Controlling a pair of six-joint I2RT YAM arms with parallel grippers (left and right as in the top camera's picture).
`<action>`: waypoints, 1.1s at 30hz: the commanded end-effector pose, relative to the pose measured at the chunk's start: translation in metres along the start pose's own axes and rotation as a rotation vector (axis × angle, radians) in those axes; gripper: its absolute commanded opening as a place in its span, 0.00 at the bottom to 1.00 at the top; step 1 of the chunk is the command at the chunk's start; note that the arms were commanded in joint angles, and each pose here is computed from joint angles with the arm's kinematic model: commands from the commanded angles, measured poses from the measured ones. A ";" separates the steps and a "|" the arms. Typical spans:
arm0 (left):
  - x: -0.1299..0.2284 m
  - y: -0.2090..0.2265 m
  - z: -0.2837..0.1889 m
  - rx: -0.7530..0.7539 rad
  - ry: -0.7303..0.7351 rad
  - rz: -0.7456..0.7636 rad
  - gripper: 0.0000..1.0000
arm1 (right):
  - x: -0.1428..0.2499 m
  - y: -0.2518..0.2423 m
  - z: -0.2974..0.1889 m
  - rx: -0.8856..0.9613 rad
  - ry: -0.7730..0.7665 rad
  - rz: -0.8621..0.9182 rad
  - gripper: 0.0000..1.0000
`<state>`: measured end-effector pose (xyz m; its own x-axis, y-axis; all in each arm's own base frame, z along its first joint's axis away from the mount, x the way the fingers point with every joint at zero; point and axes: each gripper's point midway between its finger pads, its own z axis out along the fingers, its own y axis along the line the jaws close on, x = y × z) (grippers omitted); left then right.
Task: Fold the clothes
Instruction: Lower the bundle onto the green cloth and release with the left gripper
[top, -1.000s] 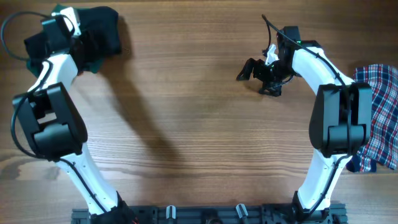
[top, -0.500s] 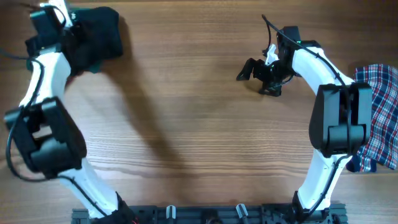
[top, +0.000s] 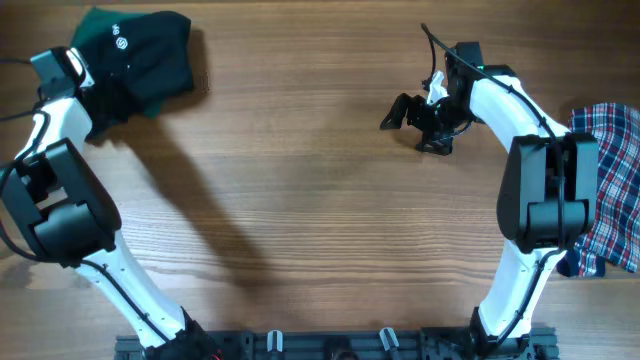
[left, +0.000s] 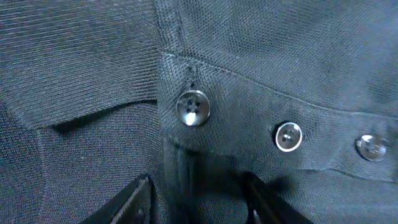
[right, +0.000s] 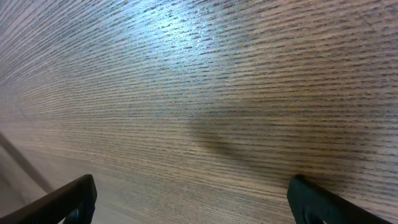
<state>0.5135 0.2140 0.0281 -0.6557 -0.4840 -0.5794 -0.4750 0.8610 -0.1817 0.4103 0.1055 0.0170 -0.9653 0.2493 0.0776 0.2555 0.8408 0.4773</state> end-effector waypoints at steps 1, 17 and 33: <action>0.001 0.002 0.000 -0.007 0.001 -0.018 0.45 | 0.007 -0.015 0.012 0.045 0.031 0.012 1.00; -0.089 -0.109 -0.082 0.229 -0.348 0.117 0.46 | 0.007 -0.015 0.012 0.045 0.029 0.011 1.00; -0.023 -0.096 0.048 0.206 -0.267 0.120 0.54 | 0.011 -0.015 0.011 0.044 0.047 0.019 1.00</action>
<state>0.6061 0.1548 0.0392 -0.4770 -0.3315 -0.8140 -0.2466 0.9394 -0.2380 0.4091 0.1055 0.0169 -0.9649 0.2493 0.0827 0.2580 0.8408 0.4760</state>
